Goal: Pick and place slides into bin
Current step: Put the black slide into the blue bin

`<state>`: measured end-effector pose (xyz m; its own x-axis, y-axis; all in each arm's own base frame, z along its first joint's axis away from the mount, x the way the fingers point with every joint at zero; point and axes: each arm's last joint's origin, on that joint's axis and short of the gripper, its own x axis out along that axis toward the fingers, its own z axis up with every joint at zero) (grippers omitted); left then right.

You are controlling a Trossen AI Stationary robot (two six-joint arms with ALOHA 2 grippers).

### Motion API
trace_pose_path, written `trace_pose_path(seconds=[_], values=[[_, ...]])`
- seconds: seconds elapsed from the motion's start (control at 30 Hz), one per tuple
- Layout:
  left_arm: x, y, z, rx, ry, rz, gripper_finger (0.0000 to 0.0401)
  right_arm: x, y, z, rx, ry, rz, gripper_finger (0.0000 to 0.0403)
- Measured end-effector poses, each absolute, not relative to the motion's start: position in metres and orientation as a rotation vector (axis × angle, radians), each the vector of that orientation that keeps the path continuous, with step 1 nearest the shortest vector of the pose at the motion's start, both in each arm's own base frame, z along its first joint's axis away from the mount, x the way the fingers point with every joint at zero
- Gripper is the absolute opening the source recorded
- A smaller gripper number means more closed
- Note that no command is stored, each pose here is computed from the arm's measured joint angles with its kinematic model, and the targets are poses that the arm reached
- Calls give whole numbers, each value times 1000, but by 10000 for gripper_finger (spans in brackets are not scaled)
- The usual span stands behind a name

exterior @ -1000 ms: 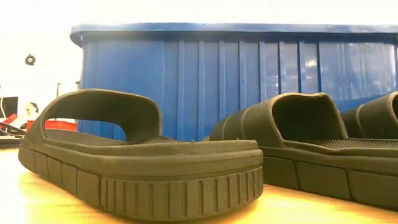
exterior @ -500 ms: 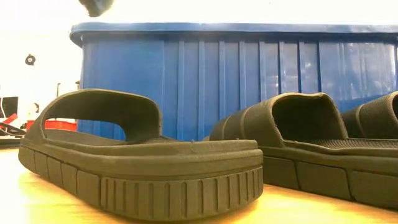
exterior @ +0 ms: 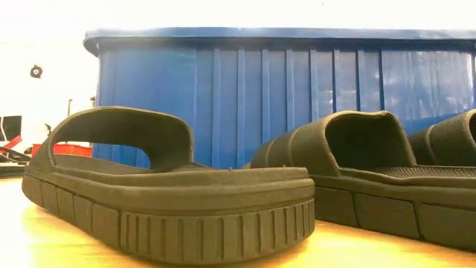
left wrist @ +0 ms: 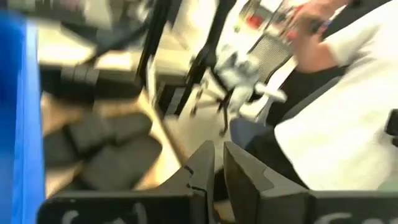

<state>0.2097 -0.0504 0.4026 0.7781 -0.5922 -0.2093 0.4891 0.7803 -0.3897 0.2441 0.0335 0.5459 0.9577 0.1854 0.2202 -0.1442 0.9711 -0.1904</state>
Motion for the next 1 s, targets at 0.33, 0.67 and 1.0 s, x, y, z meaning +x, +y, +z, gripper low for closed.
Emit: trace_pose_path(seconds=[0.33,0.67,1.0], values=[[204,-55,432,-231,16,-699,163,240,36,551,-174,-174,211,128],[217,-57,454,-260,-268,-731,246,231,48,557,108,-139,421,228],[237,-50,450,-308,-233,-344,246,207,44,559,37,-104,417,226]])
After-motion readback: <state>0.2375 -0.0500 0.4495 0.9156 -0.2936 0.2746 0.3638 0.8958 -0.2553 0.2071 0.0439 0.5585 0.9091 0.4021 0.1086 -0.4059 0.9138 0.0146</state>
